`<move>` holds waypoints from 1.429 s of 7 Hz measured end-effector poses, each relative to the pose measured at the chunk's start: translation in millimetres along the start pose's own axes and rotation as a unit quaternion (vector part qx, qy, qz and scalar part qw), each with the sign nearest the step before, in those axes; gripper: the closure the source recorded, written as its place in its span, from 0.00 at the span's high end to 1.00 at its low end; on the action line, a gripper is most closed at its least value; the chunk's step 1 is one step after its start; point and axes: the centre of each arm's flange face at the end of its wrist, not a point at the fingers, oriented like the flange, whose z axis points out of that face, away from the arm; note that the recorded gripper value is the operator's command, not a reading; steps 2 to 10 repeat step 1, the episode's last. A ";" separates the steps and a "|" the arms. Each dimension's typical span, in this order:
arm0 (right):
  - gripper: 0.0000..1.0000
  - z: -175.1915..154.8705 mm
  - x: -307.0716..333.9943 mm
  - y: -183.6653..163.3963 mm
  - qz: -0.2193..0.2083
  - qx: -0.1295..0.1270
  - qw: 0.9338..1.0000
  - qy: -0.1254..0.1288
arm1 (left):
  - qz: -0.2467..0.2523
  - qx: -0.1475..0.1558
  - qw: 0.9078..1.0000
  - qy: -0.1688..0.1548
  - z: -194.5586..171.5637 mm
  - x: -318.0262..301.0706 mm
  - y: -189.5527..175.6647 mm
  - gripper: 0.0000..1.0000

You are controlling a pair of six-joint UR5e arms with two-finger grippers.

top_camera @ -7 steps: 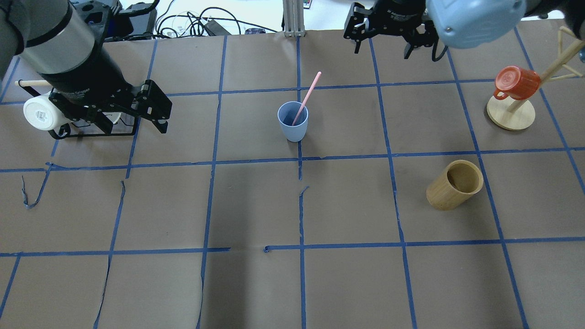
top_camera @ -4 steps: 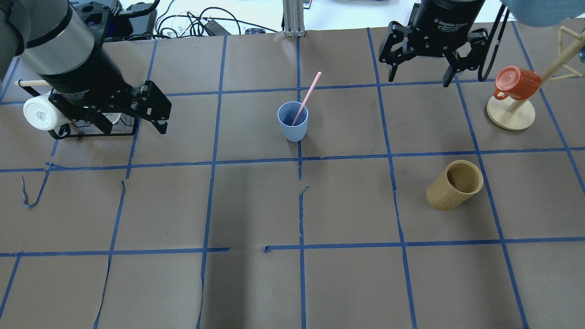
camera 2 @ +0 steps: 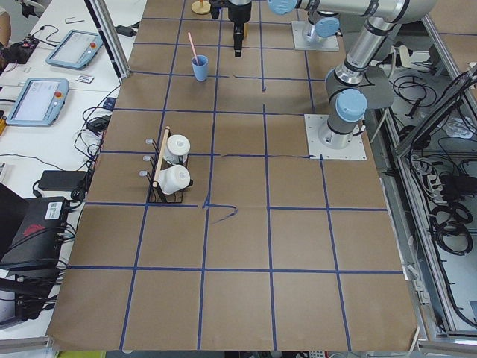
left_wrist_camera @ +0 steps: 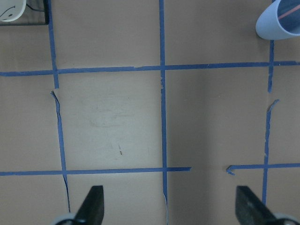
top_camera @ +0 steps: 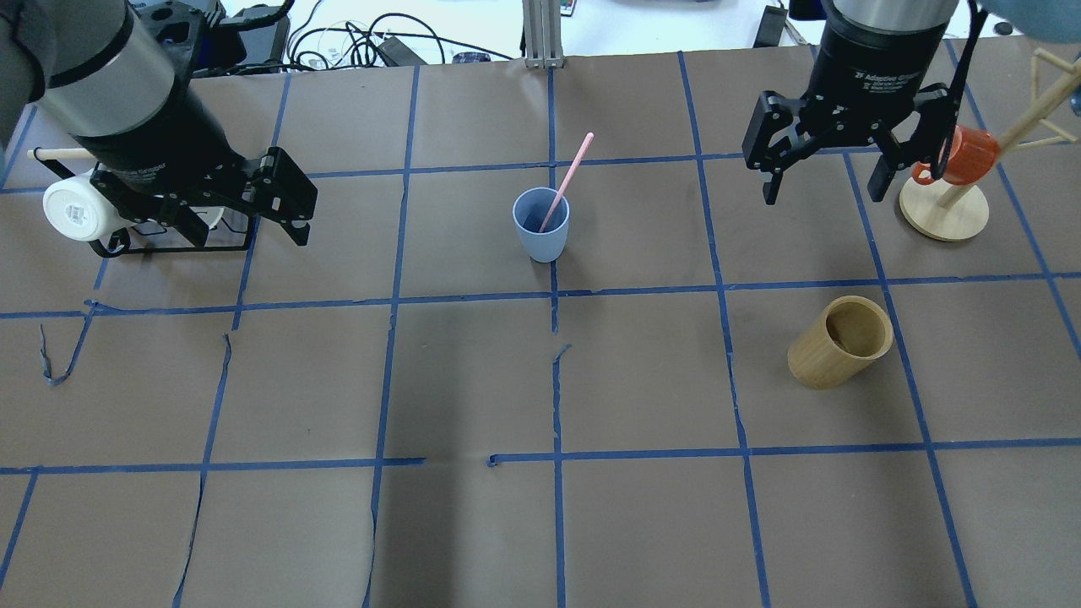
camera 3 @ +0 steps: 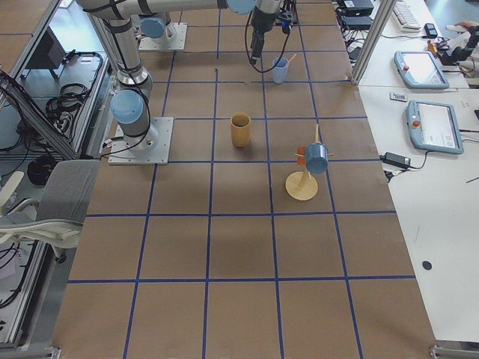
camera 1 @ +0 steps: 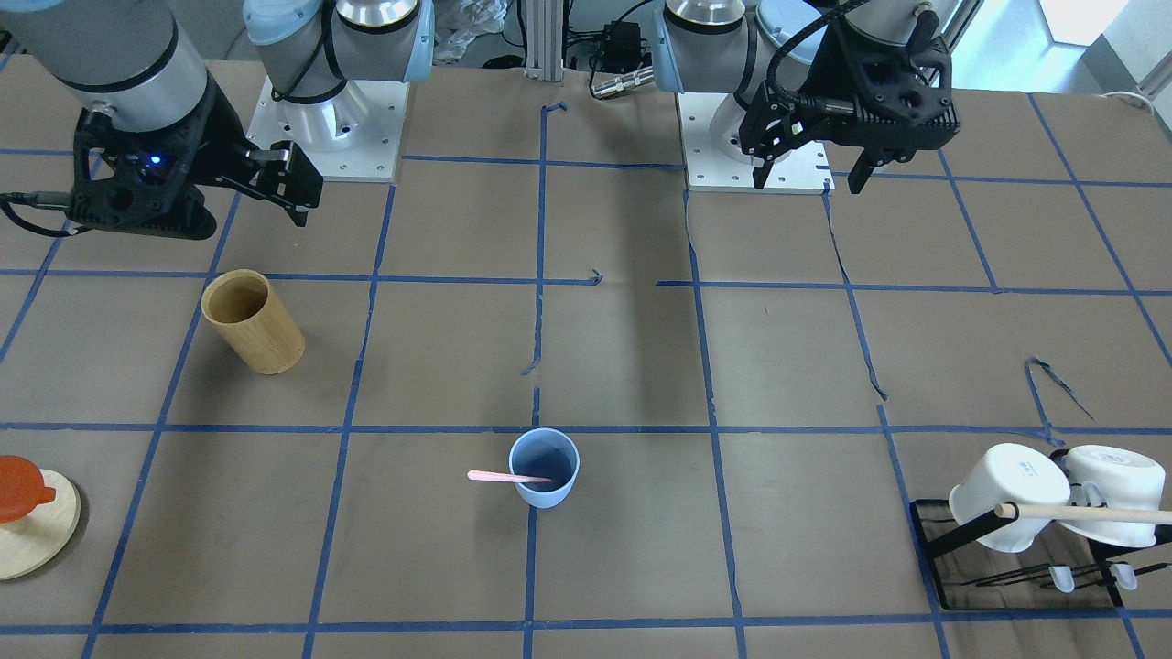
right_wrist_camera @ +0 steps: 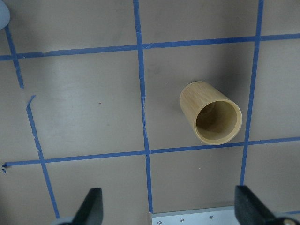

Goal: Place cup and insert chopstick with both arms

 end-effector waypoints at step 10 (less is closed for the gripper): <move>1.00 0.4 14.1 -2.3 0.002 -0.003 1.000 -0.003 | 0.000 0.000 1.000 0.000 0.6 0.1 -0.4 1.00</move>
